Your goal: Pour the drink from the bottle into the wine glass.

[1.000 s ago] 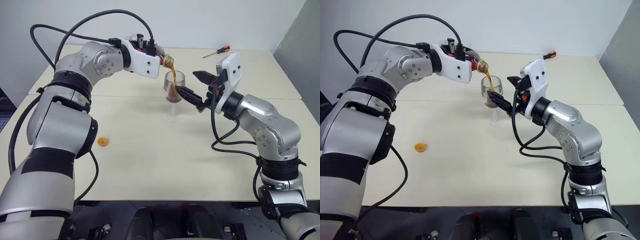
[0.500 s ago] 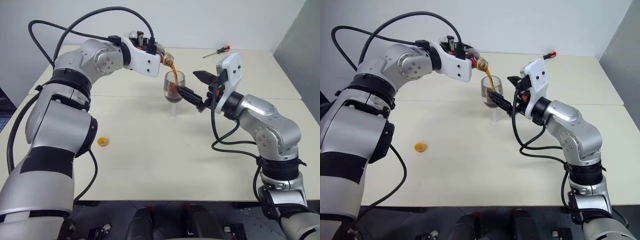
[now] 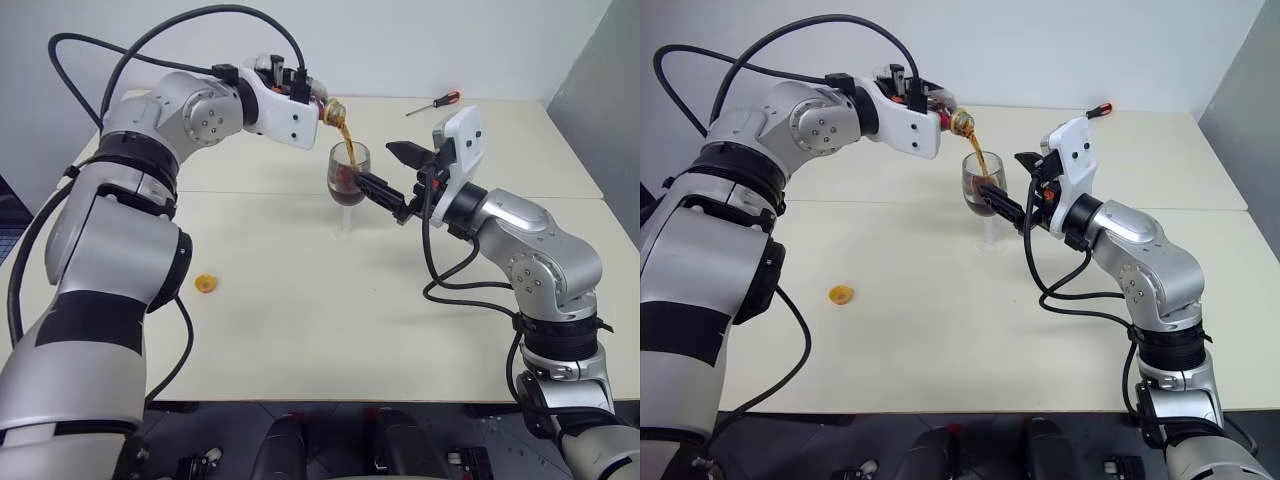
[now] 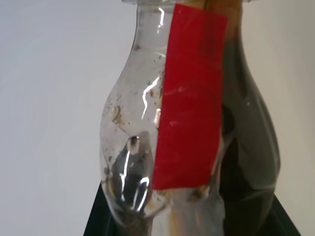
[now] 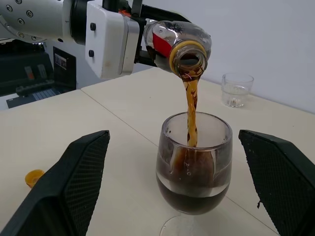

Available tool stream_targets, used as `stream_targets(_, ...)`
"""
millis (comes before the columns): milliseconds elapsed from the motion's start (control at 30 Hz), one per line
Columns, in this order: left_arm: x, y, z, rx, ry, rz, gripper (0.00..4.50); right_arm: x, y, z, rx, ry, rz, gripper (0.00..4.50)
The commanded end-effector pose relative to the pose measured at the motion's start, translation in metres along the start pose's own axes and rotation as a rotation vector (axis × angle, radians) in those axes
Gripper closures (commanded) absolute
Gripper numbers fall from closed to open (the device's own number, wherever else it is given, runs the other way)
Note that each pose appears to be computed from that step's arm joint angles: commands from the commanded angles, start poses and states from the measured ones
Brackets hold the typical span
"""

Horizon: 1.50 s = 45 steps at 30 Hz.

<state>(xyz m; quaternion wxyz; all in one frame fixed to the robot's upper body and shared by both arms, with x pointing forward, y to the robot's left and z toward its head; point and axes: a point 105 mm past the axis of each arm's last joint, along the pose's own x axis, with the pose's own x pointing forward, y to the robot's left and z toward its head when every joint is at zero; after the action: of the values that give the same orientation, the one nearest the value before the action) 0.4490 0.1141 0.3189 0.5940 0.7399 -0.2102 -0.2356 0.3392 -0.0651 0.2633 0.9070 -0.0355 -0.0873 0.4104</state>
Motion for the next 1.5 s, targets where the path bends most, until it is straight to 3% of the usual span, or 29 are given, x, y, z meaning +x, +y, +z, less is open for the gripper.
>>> stream_targets(33,-0.006,0.027,0.0,0.039,0.001,0.07,3.19,-0.005,-0.003,0.014,-0.034,-0.054,-0.017,0.0)
stream_targets(567,-0.005,0.026,0.001,0.033,-0.004,0.07,3.19,-0.005,-0.006,0.014,-0.031,-0.053,-0.033,0.0)
stream_targets(1500,-0.001,0.014,0.002,-0.357,-0.063,0.099,3.19,-0.006,-0.014,0.013,-0.023,-0.049,-0.068,0.0)
